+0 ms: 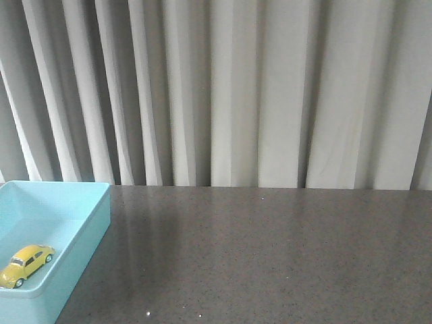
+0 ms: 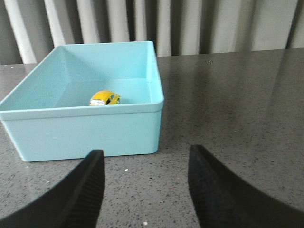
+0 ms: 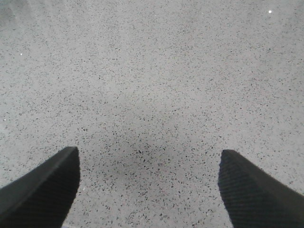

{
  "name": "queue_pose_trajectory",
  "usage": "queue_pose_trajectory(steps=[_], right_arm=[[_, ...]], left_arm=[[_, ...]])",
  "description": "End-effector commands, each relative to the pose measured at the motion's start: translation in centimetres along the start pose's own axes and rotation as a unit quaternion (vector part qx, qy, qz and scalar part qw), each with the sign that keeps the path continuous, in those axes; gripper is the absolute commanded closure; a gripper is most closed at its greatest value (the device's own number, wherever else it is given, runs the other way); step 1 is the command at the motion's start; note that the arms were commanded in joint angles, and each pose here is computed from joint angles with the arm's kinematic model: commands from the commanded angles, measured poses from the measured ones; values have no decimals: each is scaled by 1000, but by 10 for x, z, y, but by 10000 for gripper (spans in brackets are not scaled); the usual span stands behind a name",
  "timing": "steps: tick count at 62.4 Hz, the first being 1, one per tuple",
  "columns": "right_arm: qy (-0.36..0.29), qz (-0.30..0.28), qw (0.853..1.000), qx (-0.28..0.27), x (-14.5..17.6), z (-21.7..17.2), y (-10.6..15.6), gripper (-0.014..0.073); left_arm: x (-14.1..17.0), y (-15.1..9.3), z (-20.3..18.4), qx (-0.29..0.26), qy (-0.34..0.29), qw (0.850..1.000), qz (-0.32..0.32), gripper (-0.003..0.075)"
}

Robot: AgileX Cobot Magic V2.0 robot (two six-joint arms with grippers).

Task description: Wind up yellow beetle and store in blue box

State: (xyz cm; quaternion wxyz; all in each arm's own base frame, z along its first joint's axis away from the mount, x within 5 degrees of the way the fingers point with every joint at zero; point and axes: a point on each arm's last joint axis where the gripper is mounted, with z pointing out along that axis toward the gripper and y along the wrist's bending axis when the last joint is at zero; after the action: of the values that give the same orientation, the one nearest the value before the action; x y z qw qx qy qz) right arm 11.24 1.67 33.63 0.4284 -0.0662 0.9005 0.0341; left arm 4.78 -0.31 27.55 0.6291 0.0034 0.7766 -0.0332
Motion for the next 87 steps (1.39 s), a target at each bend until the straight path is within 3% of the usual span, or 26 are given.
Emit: queue_pose_trajectory(steps=[1,9,20,50,74,87], right_arm=[[-43,-3,999,3,-11,-6,-1,17],[-43,-3,999,3,-11,-6,-1,17],[-43,-3,999,3,-11,-6,-1,17],[-43,-3,999,3,-11,-6,-1,17],[-43,-3,999,3,-11,-6,-1,17],[-43,-3,999,3,-11,-6,-1,17]], left_arm=[[-16,-3,-1,22,-52,998,-8,465],[-15,-4,-1,27,-49,998,-21,612],[-14,-4,-1,27,-44,998,-20,729],[3,0,11,6,-73,997,31,727],[56,1,24,20,-172,985,10,727],[58,2,18,21,-188,982,-4,727]])
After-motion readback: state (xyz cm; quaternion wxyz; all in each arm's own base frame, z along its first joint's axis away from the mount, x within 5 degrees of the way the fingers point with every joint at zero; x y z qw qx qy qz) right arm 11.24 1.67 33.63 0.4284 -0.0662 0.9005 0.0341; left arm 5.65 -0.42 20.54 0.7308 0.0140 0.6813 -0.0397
